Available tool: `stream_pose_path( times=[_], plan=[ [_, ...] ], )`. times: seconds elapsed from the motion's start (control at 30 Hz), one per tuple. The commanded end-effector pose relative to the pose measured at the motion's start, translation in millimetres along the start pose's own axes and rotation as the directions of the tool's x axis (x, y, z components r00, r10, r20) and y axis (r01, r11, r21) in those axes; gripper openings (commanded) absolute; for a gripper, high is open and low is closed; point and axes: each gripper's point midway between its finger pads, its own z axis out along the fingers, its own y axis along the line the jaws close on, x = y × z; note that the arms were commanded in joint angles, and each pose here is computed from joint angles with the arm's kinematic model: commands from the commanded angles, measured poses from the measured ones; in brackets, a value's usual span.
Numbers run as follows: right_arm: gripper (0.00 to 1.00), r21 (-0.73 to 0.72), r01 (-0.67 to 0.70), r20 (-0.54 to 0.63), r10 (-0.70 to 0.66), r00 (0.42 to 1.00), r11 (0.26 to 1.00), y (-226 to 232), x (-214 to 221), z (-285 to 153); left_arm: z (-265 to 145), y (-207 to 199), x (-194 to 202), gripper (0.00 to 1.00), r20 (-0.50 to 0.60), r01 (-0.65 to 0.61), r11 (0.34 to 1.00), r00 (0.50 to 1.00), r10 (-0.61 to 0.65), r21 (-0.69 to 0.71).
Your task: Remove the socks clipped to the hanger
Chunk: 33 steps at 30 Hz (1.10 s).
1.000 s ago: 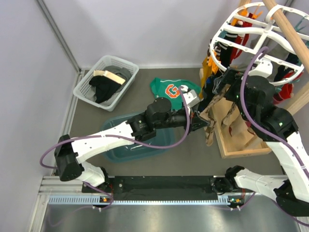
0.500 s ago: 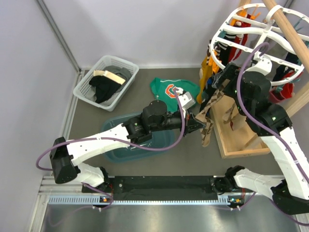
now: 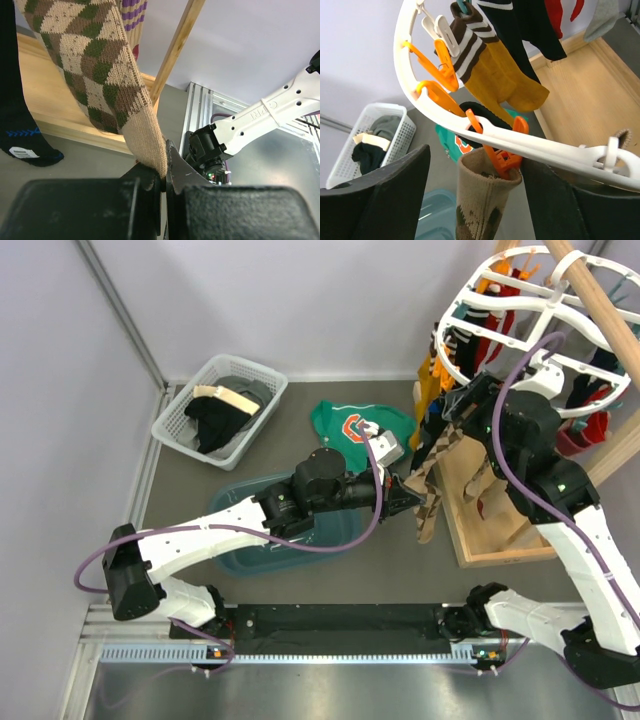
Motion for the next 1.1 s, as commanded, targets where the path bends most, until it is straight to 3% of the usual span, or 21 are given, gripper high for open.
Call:
stream_pose_path(
  times=[0.0,0.3,0.37,0.47,0.5,0.6,0.8,0.93,0.97,1.07],
  plan=[
    [0.68,-0.019,-0.076,0.081,0.077,0.994,0.997,4.1,-25.1,-3.5,-7.4,-12.0,-18.8,0.00,0.052,-0.009,0.999,0.999,0.007,0.036],
    [0.49,0.037,-0.139,0.134,0.133,0.982,0.990,-6.4,-36.4,-2.9,-8.7,-9.1,-12.6,0.00,0.042,-0.002,1.000,0.999,0.001,0.025],
    [0.48,0.031,-0.145,0.139,0.140,0.980,0.989,-5.1,-38.3,-4.0,-7.9,-8.0,-11.7,0.00,0.040,-0.001,1.000,0.999,0.000,0.021],
    [0.26,0.024,-0.155,0.149,0.150,0.977,0.988,-4.1,-42.1,-4.8,-6.5,-5.9,-9.6,0.00,0.035,-0.002,1.000,0.999,0.001,0.015],
    [0.14,0.024,-0.154,0.146,0.149,0.978,0.988,-4.2,-41.4,-4.8,-6.1,-5.0,-8.8,0.00,0.033,-0.001,1.000,0.999,0.000,0.011],
    [0.00,0.020,-0.150,0.139,0.146,0.979,0.988,-4.0,-39.5,-5.1,-6.4,-3.6,-8.8,0.00,0.034,-0.001,1.000,0.999,0.001,0.003],
    [0.00,0.017,-0.144,0.132,0.140,0.981,0.989,-5.4,-36.1,-6.4,-15.3,6.0,-7.8,0.00,0.031,-0.005,0.998,1.000,0.007,-0.063],
    [0.00,-0.008,-0.128,0.117,0.128,0.985,0.992,-1.5,-36.2,-9.9,-37.2,33.2,-8.2,0.00,0.023,0.007,0.970,1.000,-0.001,-0.241],
    [0.00,-0.024,-0.118,0.099,0.119,0.988,0.993,1.6,-35.0,-12.3,-48.7,55.6,-10.1,0.00,0.034,0.010,0.930,0.999,0.003,-0.367],
    [0.00,-0.043,-0.095,0.077,0.098,0.992,0.994,4.1,-32.8,-15.3,-92.5,95.5,-3.7,0.00,0.013,0.020,0.832,1.000,-0.015,-0.555]
  ],
)
